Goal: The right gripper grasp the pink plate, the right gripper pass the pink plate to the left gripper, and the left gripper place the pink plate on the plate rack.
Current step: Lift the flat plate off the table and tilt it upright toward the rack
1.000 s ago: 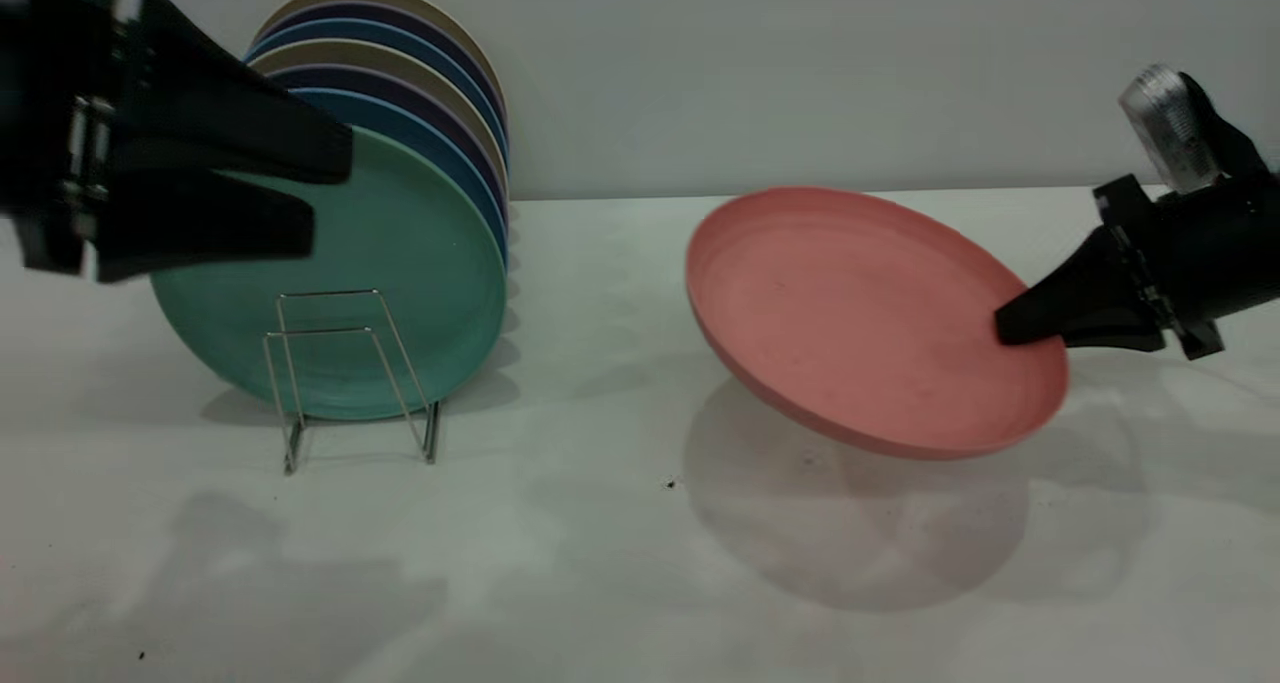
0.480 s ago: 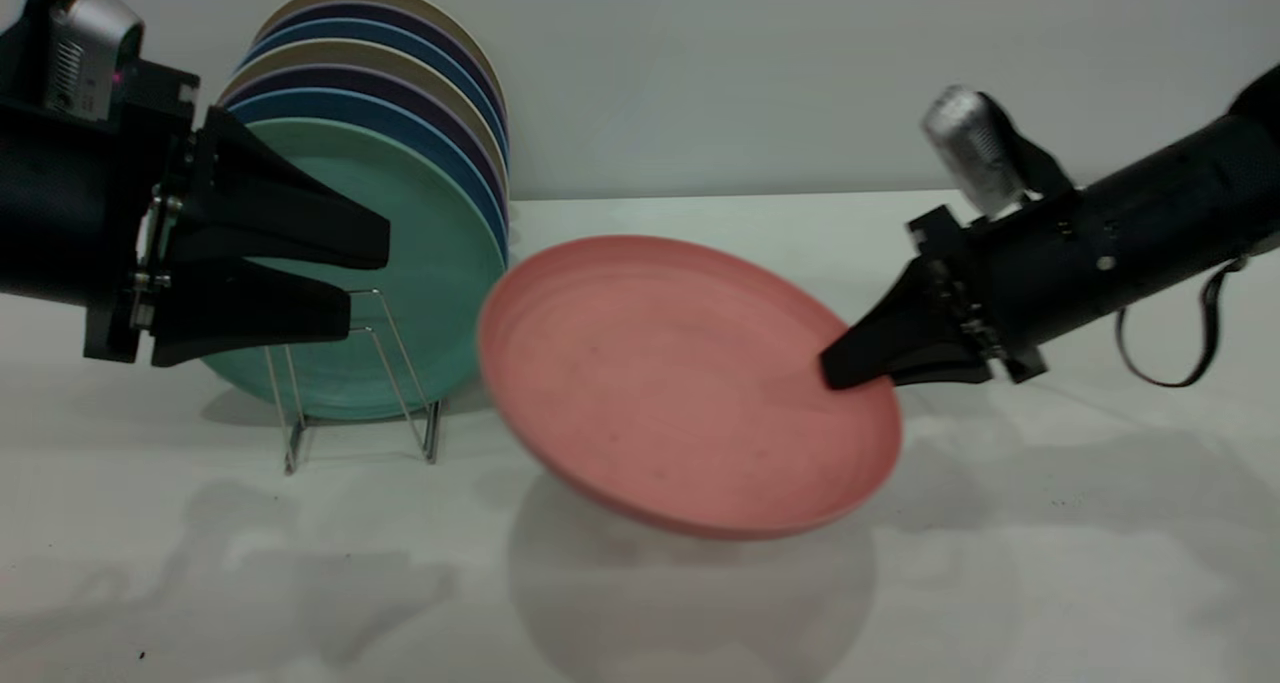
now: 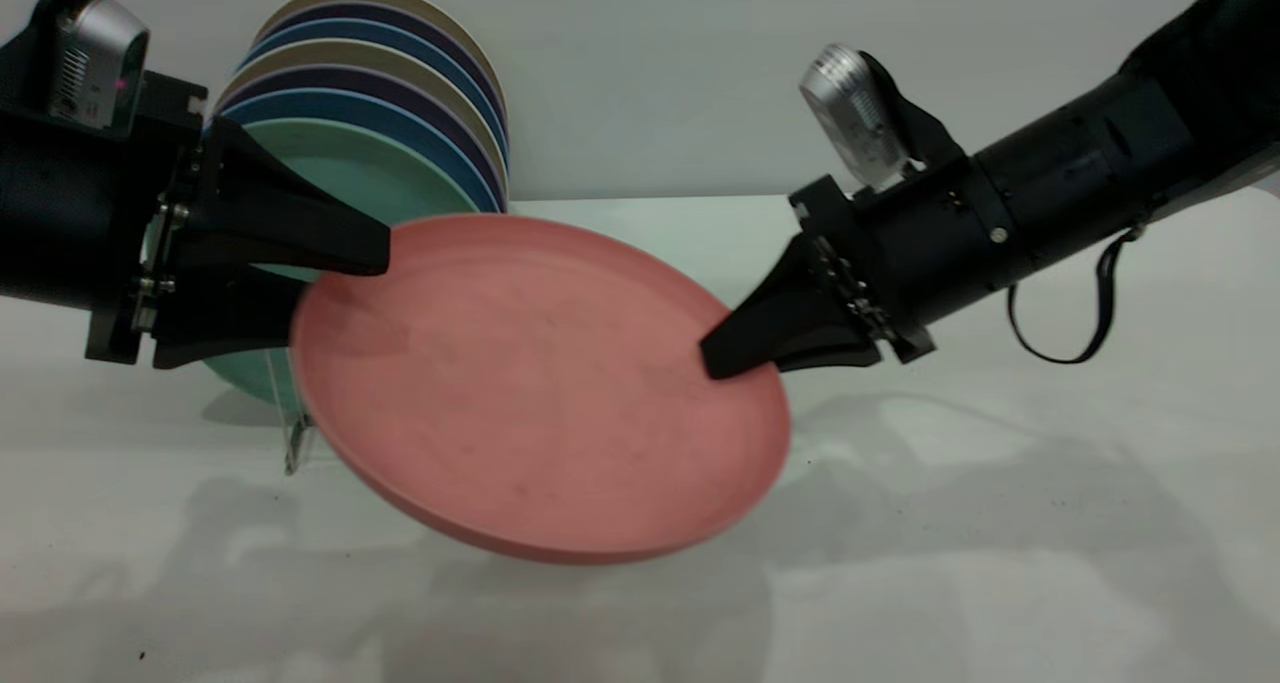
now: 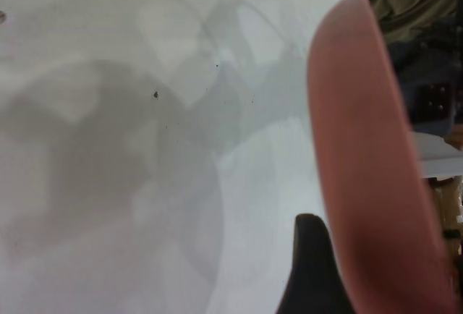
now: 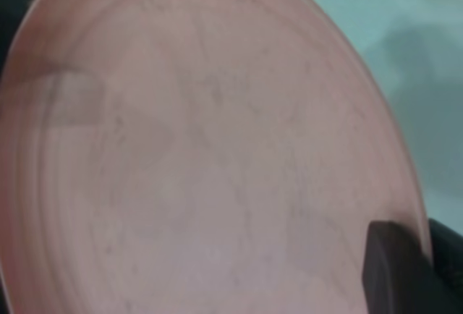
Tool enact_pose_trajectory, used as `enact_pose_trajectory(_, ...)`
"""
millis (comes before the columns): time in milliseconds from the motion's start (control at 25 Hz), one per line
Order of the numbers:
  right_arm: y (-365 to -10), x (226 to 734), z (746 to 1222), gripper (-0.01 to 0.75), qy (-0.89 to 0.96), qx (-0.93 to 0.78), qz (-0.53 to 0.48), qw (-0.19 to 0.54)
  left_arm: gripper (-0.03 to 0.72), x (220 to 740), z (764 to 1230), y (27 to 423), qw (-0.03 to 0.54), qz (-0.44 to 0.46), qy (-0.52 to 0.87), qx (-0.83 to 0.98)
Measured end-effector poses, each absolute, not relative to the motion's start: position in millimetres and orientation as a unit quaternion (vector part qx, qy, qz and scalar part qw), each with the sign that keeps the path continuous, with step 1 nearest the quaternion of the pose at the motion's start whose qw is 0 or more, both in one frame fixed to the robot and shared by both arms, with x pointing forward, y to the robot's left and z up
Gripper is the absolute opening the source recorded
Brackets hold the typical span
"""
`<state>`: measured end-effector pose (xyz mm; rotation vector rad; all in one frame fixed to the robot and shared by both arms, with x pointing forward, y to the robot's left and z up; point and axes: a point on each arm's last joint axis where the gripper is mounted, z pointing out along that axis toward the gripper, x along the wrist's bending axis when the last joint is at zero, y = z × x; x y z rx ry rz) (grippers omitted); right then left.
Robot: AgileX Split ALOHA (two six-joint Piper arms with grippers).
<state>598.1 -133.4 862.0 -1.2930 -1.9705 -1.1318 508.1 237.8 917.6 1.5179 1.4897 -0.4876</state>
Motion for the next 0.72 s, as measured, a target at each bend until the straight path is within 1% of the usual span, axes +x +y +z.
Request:
enact_pose_trajectory(120,-121.1,593.0,866.3,0.012,-0.721,-0.468,-0.427,0.279,0.539,508.1,917.6,237.8,0.462,-0.198,0.606,0.617)
enact_pose_trajectory(160,-117.4,591.6,867.2,0.012,-0.719,-0.466,-0.430,0.284,0.526,508.1,917.6,237.8,0.462,-0.198,0.606,0.617)
enact_pose_trajectory(240,-111.1,588.9,868.6,0.014,-0.720,-0.459,-0.433,0.290,0.470,508.1,917.6,237.8,0.462,-0.198,0.606,0.617)
enact_pose_trajectory(320,-109.8,588.6,868.9,0.018,-0.721,-0.455,-0.437,0.288,0.351,508.1,917.6,237.8,0.461,-0.200,0.608,0.615)
enact_pose_trajectory(400,-109.5,588.7,869.8,0.023,-0.723,-0.449,-0.441,0.286,0.201,508.7,916.6,238.7,0.456,-0.197,0.615,0.612)
enact_pose_trajectory(440,-109.7,588.7,870.8,0.027,-0.723,-0.445,-0.444,0.286,0.145,509.0,914.9,239.7,0.450,-0.190,0.619,0.615)
enact_pose_trajectory(600,-109.6,588.5,872.0,0.053,-0.726,-0.440,-0.446,0.284,0.136,509.3,912.7,240.7,0.445,-0.186,0.622,0.617)
enact_pose_trajectory(720,-109.6,588.7,872.9,0.113,-0.725,-0.440,-0.447,0.284,0.136,509.3,912.7,240.7,0.445,-0.186,0.622,0.617)
